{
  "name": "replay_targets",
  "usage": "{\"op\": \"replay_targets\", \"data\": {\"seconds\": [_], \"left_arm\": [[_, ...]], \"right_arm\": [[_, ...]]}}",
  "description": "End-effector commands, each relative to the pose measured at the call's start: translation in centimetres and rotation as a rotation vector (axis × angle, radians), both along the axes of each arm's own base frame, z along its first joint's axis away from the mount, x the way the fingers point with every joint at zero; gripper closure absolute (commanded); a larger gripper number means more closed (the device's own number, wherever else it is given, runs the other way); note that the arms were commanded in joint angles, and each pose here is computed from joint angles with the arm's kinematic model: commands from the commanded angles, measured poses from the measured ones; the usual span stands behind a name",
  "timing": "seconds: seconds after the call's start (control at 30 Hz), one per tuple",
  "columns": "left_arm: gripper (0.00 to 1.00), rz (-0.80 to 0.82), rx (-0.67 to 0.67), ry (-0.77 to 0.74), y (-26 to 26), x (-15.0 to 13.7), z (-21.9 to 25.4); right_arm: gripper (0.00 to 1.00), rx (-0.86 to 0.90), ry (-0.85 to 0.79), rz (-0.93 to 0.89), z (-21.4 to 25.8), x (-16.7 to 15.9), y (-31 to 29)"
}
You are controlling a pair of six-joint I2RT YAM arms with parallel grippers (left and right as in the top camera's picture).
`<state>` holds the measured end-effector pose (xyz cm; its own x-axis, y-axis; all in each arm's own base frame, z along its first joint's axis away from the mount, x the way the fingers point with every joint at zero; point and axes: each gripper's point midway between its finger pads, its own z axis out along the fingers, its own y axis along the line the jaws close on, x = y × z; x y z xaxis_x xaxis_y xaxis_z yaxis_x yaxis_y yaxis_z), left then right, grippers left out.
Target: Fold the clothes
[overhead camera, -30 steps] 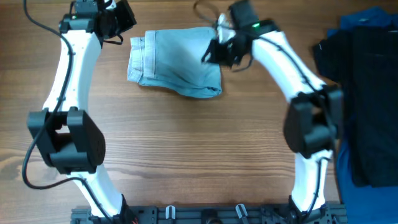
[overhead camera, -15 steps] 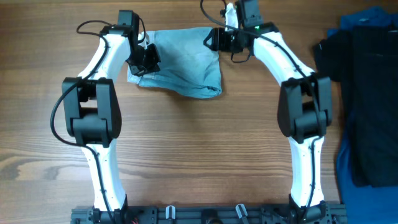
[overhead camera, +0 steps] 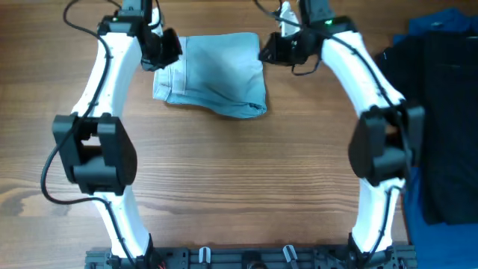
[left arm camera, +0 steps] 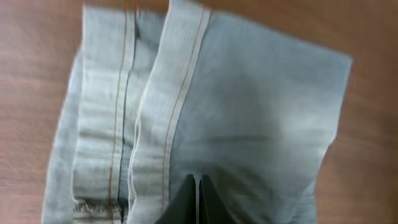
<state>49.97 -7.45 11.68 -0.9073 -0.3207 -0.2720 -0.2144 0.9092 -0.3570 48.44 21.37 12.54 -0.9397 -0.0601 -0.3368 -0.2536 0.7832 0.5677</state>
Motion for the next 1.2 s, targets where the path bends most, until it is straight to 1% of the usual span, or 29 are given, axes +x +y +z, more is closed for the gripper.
{"op": "replay_targets", "data": {"seconds": [0.0,0.1,0.17,0.23,0.3,0.37,0.43,0.53,0.57,0.63,0.67,0.7,0.77,0.8,0.83,0.87,0.97,1.03,1.1,1.17], "left_arm": [[0.96,-0.008,0.034,0.046,0.1,0.2,-2.9],[0.96,-0.02,0.039,0.105,-0.4,0.0,-6.2],[0.96,-0.025,0.042,0.143,-0.6,-0.3,-8.0],[0.96,-0.025,0.045,0.171,-0.6,-0.5,-9.4],[0.96,-0.024,0.049,0.185,-0.5,-0.7,-10.0],[0.96,-0.023,0.053,0.189,-0.5,-0.7,-10.1],[0.96,-0.02,0.049,0.143,-0.4,0.0,-8.8],[0.96,-0.009,0.046,0.051,0.0,1.2,-4.9],[0.96,0.008,0.069,0.006,0.7,1.6,-3.0],[0.95,0.05,0.136,-0.049,2.4,2.0,-0.8],[0.8,0.075,0.173,-0.069,3.5,2.1,0.0],[0.6,0.089,0.193,-0.07,4.2,2.1,0.1],[0.16,0.08,0.214,-0.054,5.1,1.9,-0.6],[0.0,0.079,0.217,-0.032,5.3,1.7,-1.7],[0.0,0.046,0.227,-0.014,5.3,1.5,-2.7],[0.0,0.019,0.238,0.003,5.3,1.4,-3.6],[0.0,-0.053,0.225,0.063,4.7,0.8,-6.8],[0.0,-0.117,0.165,0.092,3.4,0.4,-8.7],[0.0,-0.13,0.136,0.118,2.9,0.2,-10.0],[0.0,-0.132,0.135,0.14,2.9,-0.1,-11.1]], "right_arm": [[0.96,-0.012,0.053,0.054,-0.6,-2.2,0.4],[0.96,-0.038,0.128,0.092,-4.2,-4.5,1.0],[0.97,-0.043,0.147,0.111,-6.6,-5.8,1.6],[0.95,-0.045,0.148,0.135,-9.2,-7.2,2.4],[0.92,-0.044,0.161,0.129,-11.0,-8.2,2.7],[0.92,-0.044,0.187,0.104,-12.3,-8.9,2.5],[0.95,-0.046,0.193,0.101,-12.3,-9.0,2.1],[0.96,-0.022,0.181,0.087,-11.1,-8.2,1.7],[0.96,-0.021,0.178,0.072,-10.3,-7.8,1.1],[0.96,-0.016,0.167,0.036,-8.8,-7.0,-0.5],[0.96,-0.01,0.155,0.0,-7.6,-6.5,-2.1],[0.92,-0.006,0.148,-0.033,-6.6,-6.1,-3.5],[0.68,0.001,0.145,-0.116,-4.9,-5.4,-7.1],[0.49,0.003,0.155,-0.174,-4.3,-5.2,-9.7],[0.42,0.005,0.171,-0.219,-4.2,-5.1,-11.6],[0.39,0.007,0.188,-0.251,-4.3,-5.2,-13.0],[0.36,-0.021,0.228,-0.341,-5.0,-5.6,-16.9],[0.35,-0.048,0.243,-0.375,-5.4,-5.8,-18.3],[0.34,-0.074,0.251,-0.394,-5.7,-6.0,-19.2],[0.29,-0.097,0.251,-0.402,-5.9,-6.0,-19.5]]}}
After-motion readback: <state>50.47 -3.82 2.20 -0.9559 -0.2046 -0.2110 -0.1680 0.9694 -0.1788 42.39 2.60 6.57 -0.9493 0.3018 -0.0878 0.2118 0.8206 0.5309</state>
